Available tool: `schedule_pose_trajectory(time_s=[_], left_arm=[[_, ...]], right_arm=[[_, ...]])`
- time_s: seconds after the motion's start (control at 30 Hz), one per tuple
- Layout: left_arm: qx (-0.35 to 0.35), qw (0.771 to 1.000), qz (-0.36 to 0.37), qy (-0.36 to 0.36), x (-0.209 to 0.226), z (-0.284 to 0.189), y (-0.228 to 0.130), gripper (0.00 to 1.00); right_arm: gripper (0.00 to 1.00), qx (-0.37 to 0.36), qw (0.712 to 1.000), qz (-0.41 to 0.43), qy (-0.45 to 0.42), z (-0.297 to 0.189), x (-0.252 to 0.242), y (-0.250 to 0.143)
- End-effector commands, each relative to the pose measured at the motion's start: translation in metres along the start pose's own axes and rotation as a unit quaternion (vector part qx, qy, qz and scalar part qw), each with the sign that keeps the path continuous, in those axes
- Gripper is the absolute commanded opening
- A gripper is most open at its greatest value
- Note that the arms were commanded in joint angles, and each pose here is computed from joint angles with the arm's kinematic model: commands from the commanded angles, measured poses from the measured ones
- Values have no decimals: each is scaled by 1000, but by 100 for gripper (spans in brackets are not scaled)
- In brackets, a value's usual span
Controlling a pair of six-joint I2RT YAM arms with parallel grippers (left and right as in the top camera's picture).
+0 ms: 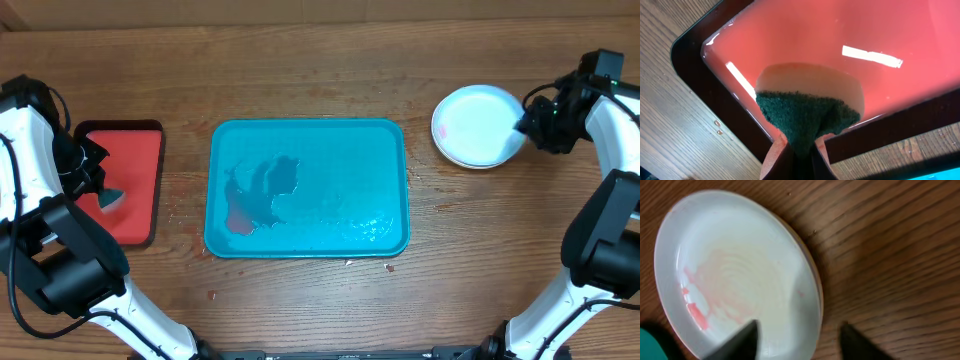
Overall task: Clean dirty plates on tray and stack at the side
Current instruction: 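Lift the plate with the right gripper and stack it on the plate pile, then release the sponge into the red tray with the left gripper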
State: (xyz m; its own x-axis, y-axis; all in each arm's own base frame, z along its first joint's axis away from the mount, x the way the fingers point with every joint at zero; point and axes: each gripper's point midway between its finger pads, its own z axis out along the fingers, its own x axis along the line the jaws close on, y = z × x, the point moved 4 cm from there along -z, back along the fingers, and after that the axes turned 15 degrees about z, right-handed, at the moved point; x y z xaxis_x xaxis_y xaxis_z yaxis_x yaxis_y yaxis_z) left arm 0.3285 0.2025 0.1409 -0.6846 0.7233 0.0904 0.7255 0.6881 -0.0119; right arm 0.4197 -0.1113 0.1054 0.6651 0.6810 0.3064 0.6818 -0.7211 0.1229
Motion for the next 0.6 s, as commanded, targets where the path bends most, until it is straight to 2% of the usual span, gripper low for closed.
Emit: schedule_pose_trajectory(time_s=[0.0, 0.13, 0.33, 0.57], left_arm=[[-27, 999, 16, -11, -8, -18, 1, 4], [-32, 999, 18, -12, -9, -17, 4, 4], [-29, 999, 18, -11, -11, -9, 8, 4], [-41, 999, 22, -14, -18, 24, 28, 4]], right_arm=[[85, 10, 1000, -2, 8, 1, 6, -7], [100, 60, 997, -1, 52, -1, 19, -26], [100, 131, 982, -43, 127, -24, 47, -61], [100, 126, 972, -119, 158, -72, 88, -104]])
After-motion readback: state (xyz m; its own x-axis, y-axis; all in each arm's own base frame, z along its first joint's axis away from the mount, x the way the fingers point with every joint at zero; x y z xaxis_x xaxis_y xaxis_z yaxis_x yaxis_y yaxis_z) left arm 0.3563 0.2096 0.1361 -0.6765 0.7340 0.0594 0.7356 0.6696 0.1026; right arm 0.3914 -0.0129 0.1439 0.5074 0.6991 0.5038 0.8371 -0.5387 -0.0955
